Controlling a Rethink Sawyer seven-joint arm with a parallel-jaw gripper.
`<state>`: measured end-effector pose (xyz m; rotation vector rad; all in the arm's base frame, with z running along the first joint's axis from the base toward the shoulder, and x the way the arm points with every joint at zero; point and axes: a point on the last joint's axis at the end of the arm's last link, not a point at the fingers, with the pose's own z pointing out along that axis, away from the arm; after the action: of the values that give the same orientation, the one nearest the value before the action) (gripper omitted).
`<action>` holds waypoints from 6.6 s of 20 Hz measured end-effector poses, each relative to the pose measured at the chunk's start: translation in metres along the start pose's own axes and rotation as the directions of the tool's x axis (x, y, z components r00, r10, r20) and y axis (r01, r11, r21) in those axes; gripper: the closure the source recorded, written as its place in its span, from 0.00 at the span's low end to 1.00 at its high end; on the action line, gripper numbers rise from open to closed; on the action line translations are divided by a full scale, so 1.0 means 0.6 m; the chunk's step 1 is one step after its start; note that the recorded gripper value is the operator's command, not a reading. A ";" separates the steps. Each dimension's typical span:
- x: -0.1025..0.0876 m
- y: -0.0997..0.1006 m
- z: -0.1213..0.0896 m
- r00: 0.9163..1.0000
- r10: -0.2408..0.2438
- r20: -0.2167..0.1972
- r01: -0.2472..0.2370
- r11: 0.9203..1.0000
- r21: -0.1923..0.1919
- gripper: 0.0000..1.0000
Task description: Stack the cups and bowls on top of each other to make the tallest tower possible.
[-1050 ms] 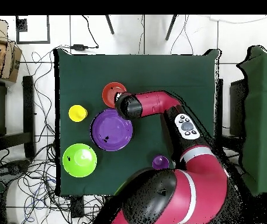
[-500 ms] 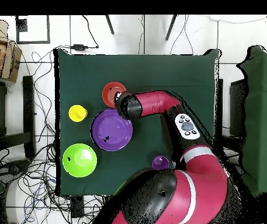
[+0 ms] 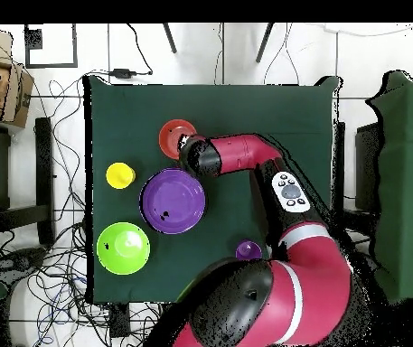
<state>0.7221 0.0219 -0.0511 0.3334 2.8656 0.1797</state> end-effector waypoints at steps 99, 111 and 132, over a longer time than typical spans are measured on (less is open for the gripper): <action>0.209 0.034 -0.369 0.991 -0.038 -0.129 0.051 0.994 0.101 1.00; 0.246 0.024 -0.325 0.990 -0.027 -0.138 0.043 0.993 0.114 1.00; 0.267 0.001 -0.294 0.984 0.003 -0.178 0.023 0.989 0.148 1.00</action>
<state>0.5251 0.0446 0.0810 0.3477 3.0648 -0.0082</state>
